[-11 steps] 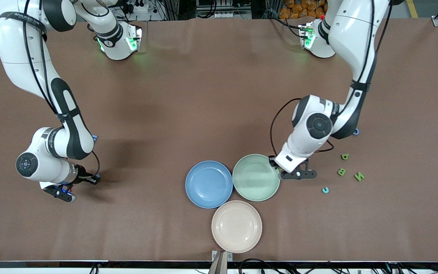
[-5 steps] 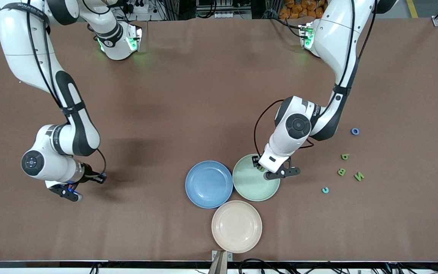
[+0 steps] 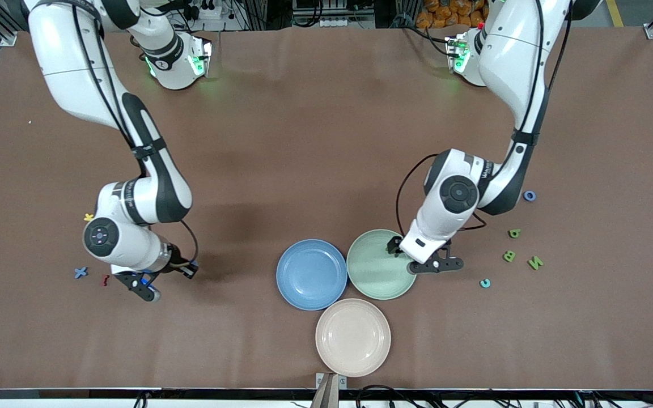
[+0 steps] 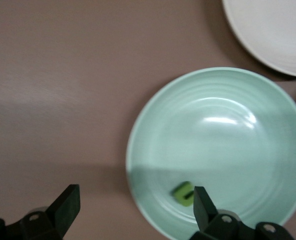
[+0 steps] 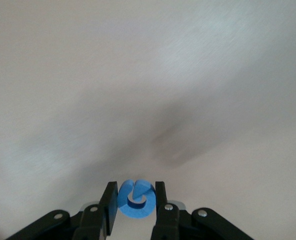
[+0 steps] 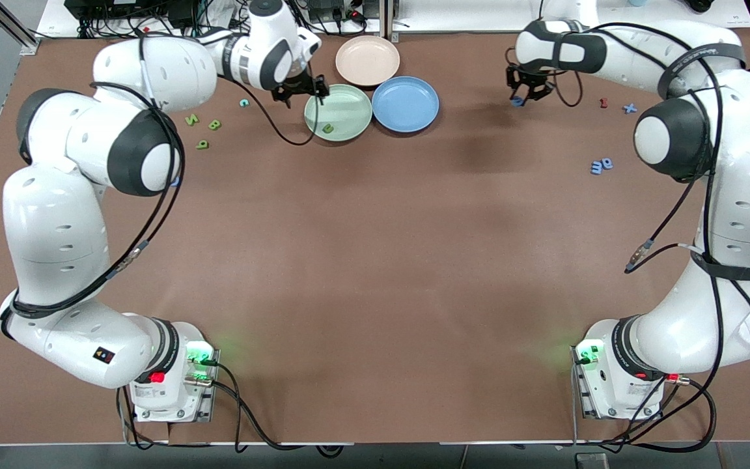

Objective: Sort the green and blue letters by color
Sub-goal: 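Release the blue G over the blue plate while the left gripper reaches green B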

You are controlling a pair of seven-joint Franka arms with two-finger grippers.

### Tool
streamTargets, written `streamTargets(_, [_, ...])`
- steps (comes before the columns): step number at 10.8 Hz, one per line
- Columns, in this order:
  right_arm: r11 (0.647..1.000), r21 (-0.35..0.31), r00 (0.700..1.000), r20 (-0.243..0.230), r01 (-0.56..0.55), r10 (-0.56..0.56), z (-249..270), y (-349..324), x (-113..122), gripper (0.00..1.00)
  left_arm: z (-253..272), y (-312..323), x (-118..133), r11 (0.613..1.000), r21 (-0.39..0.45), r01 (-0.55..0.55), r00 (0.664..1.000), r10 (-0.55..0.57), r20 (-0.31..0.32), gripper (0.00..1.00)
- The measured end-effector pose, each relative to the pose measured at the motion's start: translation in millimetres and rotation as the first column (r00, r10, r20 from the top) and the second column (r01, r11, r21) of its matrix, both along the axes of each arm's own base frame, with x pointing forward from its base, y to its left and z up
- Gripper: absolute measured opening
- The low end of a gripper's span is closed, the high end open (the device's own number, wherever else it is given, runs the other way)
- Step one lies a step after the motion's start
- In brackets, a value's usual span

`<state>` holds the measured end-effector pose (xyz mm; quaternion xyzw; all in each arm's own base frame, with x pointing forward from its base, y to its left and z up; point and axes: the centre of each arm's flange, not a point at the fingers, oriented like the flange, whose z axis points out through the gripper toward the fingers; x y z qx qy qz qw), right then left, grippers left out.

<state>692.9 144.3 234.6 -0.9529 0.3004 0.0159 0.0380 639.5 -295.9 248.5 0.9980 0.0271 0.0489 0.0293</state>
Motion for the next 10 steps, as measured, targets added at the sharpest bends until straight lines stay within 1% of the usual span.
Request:
streamTargets(2, [0.996,0.031,0.996,-0.002,0.089,-0.089,5.9,46.5,-3.9,0.34,4.3,48.6,12.5,0.997,0.03,0.069,0.997,-0.068,-0.045,1.0])
streamTargets(3, [0.99,0.041,0.991,-0.003,0.136,-0.136,7.9,68.0,-6.0,0.34,10.6,78.4,18.3,0.996,0.037,0.079,0.995,-0.077,-0.062,1.0])
streamTargets(5, [0.967,0.084,0.971,-0.013,0.239,-0.239,11.4,113.5,-9.4,0.34,18.9,138.8,27.2,0.997,0.045,0.057,0.995,-0.052,-0.089,1.0])
streamTargets(6, [0.95,0.114,0.957,-0.016,0.291,-0.291,13.6,136.3,-10.2,0.34,16.3,167.9,29.9,0.996,0.055,0.077,0.993,-0.071,-0.099,1.0])
streamTargets(7, [0.928,0.15,0.94,-0.007,0.34,-0.342,14.9,157.9,-10.6,0.34,11.2,198.9,31.6,0.992,0.068,0.105,0.989,-0.098,-0.111,1.0])
streamTargets(9, [0.873,0.236,0.897,0.009,0.427,-0.442,12.8,195.2,-12.4,0.34,3.5,251.8,31.8,0.984,0.069,0.166,0.979,-0.156,-0.13,1.0])
streamTargets(10, [0.84,0.282,0.875,0.008,0.463,-0.484,11.3,209.5,-11.9,0.34,0.3,269.1,30.5,0.98,0.066,0.189,0.974,-0.178,-0.138,1.0])
